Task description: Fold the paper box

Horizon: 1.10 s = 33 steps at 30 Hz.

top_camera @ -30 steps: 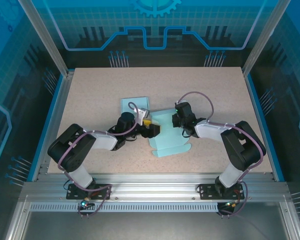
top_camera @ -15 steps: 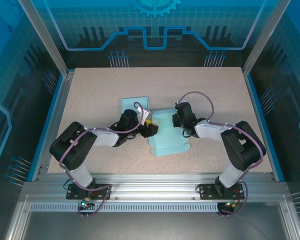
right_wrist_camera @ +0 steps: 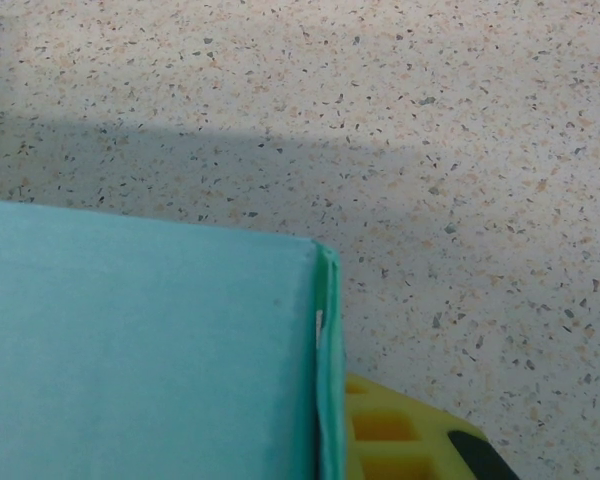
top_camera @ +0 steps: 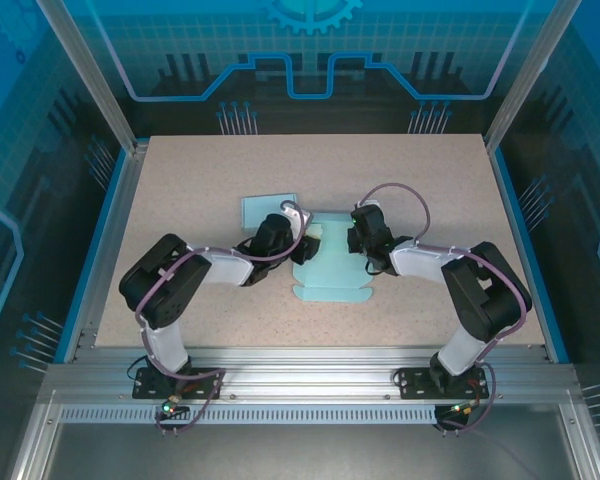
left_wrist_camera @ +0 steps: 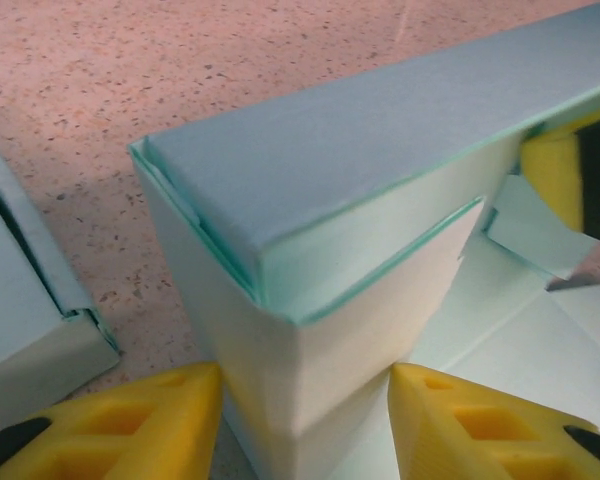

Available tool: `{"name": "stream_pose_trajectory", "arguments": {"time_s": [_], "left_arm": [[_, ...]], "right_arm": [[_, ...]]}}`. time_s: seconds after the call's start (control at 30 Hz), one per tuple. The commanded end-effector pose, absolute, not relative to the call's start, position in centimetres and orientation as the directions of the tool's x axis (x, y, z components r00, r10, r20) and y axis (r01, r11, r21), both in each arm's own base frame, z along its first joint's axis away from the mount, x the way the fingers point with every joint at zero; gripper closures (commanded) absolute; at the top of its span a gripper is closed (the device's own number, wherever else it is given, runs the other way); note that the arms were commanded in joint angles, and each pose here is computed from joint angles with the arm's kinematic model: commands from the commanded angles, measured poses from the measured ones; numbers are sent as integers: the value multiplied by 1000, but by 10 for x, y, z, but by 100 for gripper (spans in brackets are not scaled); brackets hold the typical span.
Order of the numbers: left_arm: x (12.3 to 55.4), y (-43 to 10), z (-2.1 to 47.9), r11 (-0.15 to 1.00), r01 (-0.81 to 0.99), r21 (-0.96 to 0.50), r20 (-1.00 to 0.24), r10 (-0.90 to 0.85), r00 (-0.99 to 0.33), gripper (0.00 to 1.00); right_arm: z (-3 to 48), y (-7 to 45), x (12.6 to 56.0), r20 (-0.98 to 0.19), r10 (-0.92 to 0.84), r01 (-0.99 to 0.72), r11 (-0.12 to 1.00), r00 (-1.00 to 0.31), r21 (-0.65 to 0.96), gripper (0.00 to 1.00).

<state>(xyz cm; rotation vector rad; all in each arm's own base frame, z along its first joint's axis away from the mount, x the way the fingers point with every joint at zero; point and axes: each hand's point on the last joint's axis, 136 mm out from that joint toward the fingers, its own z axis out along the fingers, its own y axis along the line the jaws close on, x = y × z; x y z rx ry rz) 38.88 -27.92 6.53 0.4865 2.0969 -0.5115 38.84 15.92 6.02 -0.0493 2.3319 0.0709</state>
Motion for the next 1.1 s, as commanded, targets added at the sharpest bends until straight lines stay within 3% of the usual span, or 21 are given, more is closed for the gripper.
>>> {"name": "stream_pose_trajectory", "arguments": {"time_s": [0.0, 0.13, 0.37, 0.6, 1.07], "left_arm": [[399, -286, 68, 859, 490, -148, -857, 136, -497, 52], [405, -280, 65, 884, 449, -128, -859, 127, -496, 59], [416, -266, 59, 934, 341, -111, -855, 85, -512, 83], [412, -265, 65, 962, 255, -103, -835, 56, -547, 99], [366, -258, 71, 972, 203, -118, -630, 85, -772, 100]], "right_arm": [[57, 184, 374, -701, -51, -162, 982, -712, 94, 100], [57, 185, 374, -700, -53, -164, 982, -712, 92, 100], [56, 186, 373, -694, -46, -160, 982, -718, 100, 100], [56, 181, 373, -682, -30, -120, 989, -731, 85, 100], [51, 156, 375, -611, -82, -22, 994, -788, -105, 94]]}}
